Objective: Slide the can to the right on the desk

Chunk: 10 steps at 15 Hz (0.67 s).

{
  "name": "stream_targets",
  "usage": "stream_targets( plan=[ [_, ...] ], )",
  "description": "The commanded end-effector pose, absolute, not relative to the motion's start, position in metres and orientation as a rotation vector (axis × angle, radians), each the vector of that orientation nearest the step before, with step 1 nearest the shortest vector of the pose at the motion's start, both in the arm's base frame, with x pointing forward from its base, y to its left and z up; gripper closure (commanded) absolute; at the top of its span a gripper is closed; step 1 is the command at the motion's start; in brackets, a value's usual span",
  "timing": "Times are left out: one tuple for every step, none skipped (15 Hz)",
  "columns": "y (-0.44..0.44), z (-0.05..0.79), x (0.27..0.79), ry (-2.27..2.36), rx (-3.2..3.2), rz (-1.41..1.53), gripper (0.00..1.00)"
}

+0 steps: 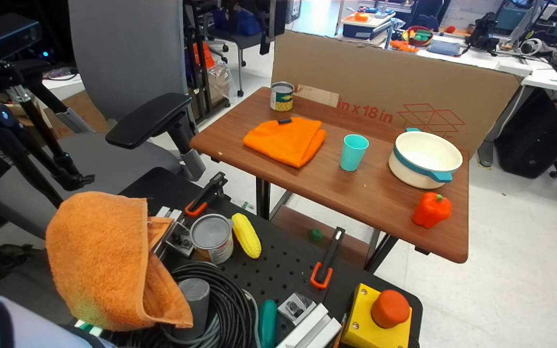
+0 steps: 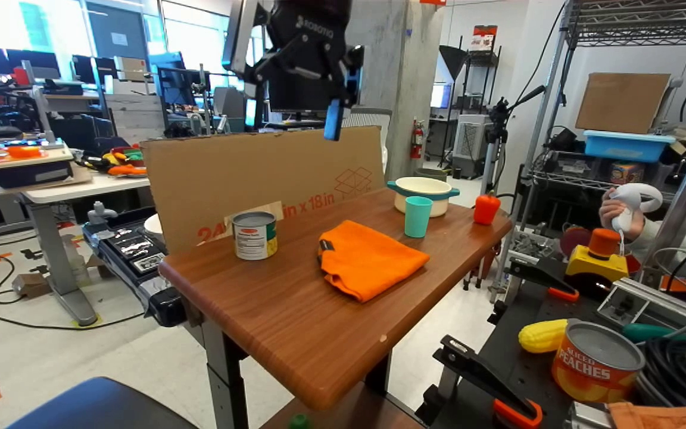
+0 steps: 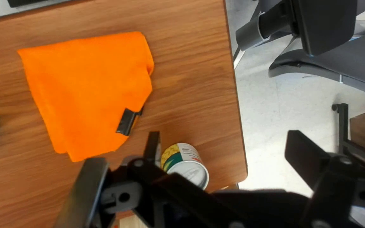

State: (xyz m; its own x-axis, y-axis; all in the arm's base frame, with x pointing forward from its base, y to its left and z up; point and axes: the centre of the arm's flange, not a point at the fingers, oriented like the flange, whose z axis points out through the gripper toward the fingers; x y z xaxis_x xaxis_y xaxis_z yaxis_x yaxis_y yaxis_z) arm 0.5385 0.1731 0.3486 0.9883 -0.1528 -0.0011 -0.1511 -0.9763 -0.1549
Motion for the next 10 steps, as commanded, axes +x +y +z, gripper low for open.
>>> stream_targets(
  plan=[
    [0.191,0.326,0.603,0.159,-2.93,0.098,0.0],
    [0.197,0.315,0.612,0.141,-2.929,0.119,0.0],
    [0.202,0.305,0.621,0.128,-2.929,0.141,0.0],
    [0.208,0.295,0.628,0.113,-2.925,0.163,0.0],
    [0.215,0.286,0.633,0.097,-2.925,0.187,0.0],
    [0.224,0.276,0.637,0.082,-2.922,0.205,0.0],
    [0.23,0.268,0.639,0.068,-2.916,0.226,0.0],
    [0.237,0.26,0.641,0.052,-2.907,0.243,0.0],
    [0.244,0.254,0.644,0.039,-2.905,0.251,0.0],
    [0.25,0.247,0.647,0.03,-2.903,0.257,0.0]
  ],
)
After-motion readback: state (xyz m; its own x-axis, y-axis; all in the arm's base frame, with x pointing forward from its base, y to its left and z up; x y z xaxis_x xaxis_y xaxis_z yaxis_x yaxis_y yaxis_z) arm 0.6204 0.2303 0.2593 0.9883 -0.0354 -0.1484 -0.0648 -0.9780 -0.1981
